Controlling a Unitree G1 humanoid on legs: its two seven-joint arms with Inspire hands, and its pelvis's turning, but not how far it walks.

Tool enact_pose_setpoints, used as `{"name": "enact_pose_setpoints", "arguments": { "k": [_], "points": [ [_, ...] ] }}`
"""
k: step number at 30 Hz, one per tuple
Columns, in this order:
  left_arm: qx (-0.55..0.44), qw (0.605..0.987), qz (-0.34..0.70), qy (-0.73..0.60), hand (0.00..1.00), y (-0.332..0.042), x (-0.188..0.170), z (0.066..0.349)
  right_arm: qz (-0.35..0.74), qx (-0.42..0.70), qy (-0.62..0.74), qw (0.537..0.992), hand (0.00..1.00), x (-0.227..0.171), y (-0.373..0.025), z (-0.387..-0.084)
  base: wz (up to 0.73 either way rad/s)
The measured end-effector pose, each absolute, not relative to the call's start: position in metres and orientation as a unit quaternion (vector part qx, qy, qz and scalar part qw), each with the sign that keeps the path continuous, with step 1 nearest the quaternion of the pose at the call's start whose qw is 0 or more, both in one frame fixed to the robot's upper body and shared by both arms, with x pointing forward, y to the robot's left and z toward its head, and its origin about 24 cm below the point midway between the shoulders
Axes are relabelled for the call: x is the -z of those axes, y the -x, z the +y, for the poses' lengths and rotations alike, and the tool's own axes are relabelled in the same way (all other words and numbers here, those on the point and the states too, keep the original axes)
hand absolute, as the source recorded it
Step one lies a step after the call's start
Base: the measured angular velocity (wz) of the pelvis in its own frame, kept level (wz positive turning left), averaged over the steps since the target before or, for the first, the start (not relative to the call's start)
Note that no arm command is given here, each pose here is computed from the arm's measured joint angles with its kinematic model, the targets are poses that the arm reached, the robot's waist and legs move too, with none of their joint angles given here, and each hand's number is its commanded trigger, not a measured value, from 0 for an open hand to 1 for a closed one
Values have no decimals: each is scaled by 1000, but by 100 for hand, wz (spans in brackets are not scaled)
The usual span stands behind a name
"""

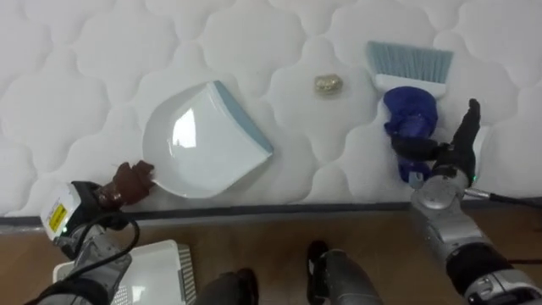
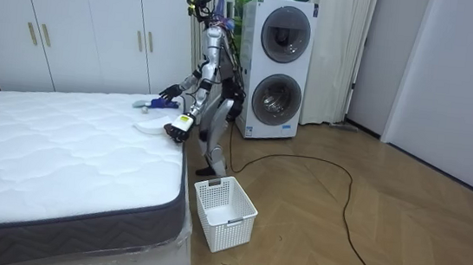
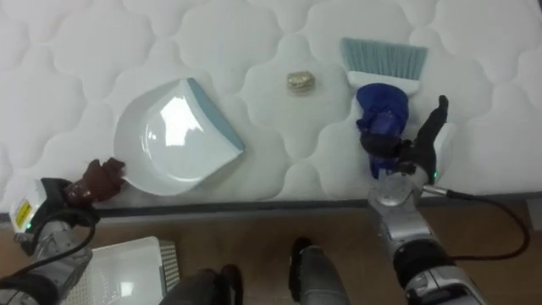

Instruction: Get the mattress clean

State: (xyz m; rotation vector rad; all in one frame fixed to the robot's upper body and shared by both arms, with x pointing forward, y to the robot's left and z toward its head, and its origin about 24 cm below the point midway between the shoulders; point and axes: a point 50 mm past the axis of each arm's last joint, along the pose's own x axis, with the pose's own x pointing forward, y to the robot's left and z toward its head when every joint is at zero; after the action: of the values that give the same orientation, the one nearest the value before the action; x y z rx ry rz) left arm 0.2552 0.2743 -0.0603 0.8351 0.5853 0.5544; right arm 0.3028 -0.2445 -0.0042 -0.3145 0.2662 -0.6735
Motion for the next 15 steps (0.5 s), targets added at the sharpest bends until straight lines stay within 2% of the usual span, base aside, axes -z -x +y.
{"name": "enact_pose_setpoints", "arguments": {
  "k": [4, 15],
  "points": [
    [-249, 838, 275, -399, 100, -258, 59, 273, 147, 323, 136, 925, 0, 4, -303, -258, 0],
    [-237, 842, 273, -401, 100, -262, 57, 271, 178, 286, 113, 935, 0, 8, -304, -271, 5]
  ]
}}
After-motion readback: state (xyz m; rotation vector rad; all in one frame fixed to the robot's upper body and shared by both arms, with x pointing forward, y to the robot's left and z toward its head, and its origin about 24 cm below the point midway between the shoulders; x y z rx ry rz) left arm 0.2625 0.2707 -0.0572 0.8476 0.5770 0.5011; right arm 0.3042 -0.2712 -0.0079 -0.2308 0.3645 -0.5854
